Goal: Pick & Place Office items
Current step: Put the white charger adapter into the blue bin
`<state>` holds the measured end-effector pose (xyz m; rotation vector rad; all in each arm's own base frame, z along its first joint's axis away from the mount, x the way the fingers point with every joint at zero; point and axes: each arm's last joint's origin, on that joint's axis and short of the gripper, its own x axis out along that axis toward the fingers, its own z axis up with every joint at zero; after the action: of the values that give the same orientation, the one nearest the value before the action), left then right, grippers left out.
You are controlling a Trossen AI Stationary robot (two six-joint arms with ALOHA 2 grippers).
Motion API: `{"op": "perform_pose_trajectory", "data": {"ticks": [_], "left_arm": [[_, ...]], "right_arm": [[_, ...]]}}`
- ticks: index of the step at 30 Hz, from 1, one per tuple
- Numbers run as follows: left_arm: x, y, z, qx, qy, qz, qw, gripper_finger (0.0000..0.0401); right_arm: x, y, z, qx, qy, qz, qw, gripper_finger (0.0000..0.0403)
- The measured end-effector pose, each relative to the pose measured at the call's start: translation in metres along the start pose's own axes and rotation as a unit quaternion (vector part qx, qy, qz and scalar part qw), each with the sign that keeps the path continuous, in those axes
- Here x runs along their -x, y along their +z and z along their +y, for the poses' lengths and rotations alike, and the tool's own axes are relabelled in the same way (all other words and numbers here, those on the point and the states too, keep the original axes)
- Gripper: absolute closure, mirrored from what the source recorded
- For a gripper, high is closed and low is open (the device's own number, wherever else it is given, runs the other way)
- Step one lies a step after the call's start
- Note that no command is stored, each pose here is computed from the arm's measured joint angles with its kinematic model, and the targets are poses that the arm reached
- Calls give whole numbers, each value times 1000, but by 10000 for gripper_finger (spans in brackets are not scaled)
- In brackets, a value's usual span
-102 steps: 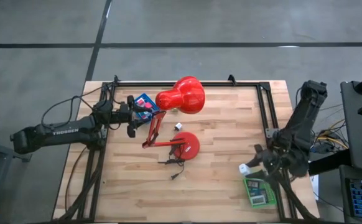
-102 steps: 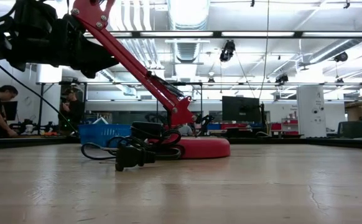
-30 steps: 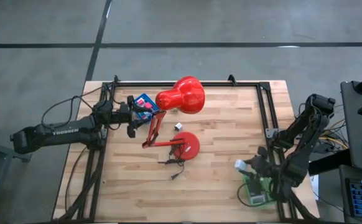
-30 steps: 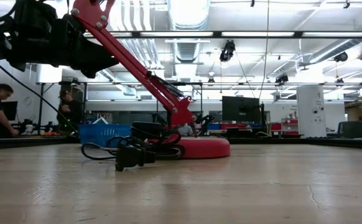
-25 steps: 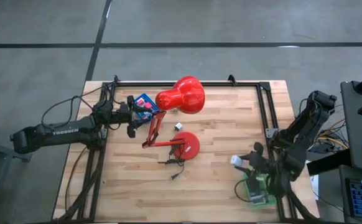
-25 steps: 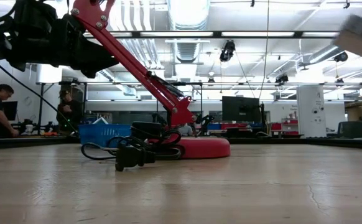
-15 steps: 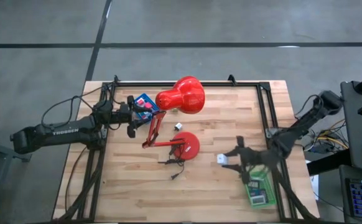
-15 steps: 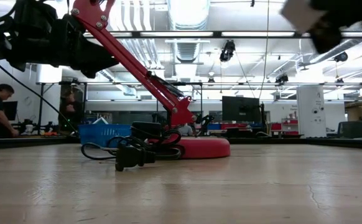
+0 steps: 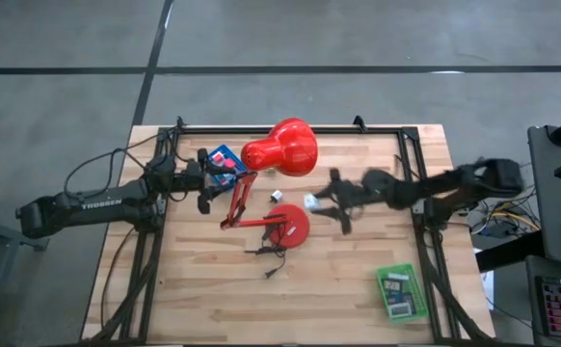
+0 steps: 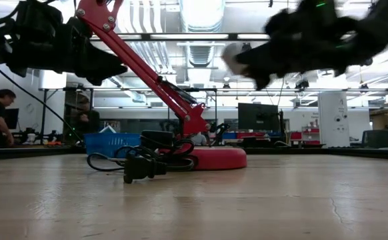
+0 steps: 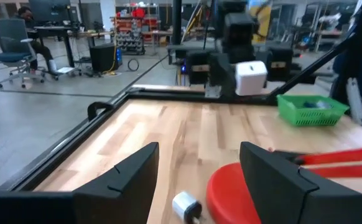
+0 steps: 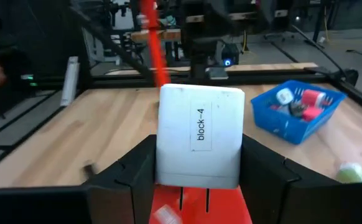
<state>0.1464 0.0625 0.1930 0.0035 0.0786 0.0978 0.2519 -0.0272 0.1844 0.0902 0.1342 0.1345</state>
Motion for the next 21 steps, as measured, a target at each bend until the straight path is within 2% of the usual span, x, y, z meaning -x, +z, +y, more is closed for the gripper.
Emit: {"op": "perform_pose_trajectory", "data": {"ticks": [5,9,11,17,21], "left_arm": [[1,-3,2,-13,31,16,999,171],[1,-3,2,-13,36,20,999,171],[2,-6,3,-14,57,35,998,171],[4,-9,6,-20,102,57,993,171],[5,-11,9,-18,141,68,988,171]], "right_arm": [[-42,10,-44,14,12,6,1000,230],[-78,15,-69,20,43,2,999,230],[-93,17,-80,21,53,-1,998,230],[-118,20,-115,-1,50,10,999,230],[-129,25,-131,-10,69,18,997,230]]}}
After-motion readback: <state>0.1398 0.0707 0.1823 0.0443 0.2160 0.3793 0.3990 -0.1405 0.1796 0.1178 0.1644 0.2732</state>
